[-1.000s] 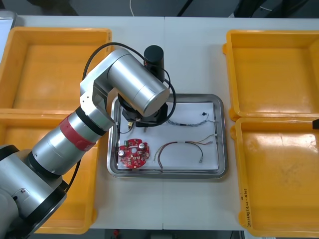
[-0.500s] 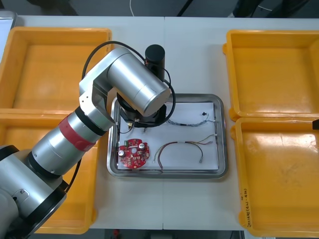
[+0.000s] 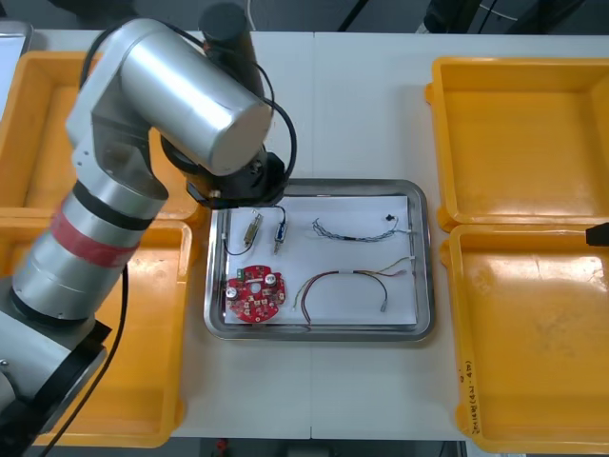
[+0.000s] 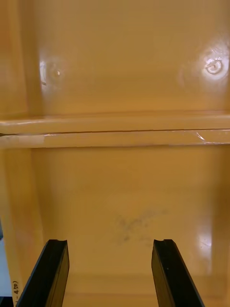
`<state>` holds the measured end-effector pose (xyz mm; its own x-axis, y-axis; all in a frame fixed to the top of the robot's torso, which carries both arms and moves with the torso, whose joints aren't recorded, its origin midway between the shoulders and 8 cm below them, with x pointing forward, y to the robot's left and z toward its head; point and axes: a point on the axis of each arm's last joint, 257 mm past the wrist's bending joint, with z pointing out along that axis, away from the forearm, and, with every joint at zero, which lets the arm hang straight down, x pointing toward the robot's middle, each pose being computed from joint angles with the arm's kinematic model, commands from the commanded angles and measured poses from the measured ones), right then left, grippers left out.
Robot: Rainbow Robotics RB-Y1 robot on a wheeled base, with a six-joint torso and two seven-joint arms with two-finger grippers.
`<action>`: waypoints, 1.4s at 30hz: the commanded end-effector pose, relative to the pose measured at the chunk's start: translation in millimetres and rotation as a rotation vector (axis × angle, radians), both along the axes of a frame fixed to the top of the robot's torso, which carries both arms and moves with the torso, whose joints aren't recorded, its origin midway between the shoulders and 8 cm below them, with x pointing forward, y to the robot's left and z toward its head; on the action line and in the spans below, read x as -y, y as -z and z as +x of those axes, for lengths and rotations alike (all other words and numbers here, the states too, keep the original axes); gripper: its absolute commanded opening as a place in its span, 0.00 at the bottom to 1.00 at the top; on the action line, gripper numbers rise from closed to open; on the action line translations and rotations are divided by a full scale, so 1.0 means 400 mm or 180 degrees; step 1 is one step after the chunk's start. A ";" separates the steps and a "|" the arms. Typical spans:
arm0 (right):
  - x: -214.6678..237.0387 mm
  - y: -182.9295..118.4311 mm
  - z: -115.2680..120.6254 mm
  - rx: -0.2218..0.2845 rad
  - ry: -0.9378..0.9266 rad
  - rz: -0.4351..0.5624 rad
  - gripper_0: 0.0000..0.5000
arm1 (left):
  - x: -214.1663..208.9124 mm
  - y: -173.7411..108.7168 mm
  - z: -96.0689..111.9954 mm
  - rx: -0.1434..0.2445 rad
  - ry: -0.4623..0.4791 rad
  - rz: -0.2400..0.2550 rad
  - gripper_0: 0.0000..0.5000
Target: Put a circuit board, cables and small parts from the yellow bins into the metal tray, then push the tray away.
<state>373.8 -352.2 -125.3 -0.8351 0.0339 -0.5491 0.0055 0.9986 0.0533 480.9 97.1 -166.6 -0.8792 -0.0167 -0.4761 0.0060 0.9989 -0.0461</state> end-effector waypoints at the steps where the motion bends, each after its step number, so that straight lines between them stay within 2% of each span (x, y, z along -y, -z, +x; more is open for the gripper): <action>1: -0.076 -0.016 -0.004 0.0049 -0.0311 -0.0105 1.00 | -0.073 -0.100 0.010 0.0252 -0.0239 -0.0275 1.00; 7: -0.182 -0.019 -0.009 0.0008 -0.0736 -0.0057 1.00 | -0.135 -0.170 -0.011 0.0466 -0.0165 -0.0417 1.00; 11: -0.241 -0.020 -0.009 -0.0009 -0.1013 -0.0112 1.00 | -0.185 -0.190 -0.047 0.0572 -0.0084 -0.0426 1.00; 18: -0.342 -0.023 -0.007 -0.0022 -0.1440 -0.0247 1.00 | -0.266 -0.209 -0.097 0.0638 -0.0029 -0.0420 1.00; 25: -0.450 -0.014 -0.017 -0.0052 -0.1894 -0.0414 1.00 | -0.366 -0.210 -0.128 0.0612 -0.0165 -0.0446 1.00; 31: -0.557 -0.009 -0.027 -0.0041 -0.2274 -0.0484 1.00 | -0.446 -0.193 -0.139 0.0628 -0.0192 -0.0242 1.00; 36: -0.640 0.008 -0.048 -0.0091 -0.2656 -0.0608 1.00 | -0.526 -0.165 -0.161 0.0578 -0.0249 -0.0080 1.00; 42: -0.687 0.044 -0.054 -0.0189 -0.2915 -0.0814 1.00 | -0.598 -0.135 -0.194 0.0486 -0.0287 0.0064 1.00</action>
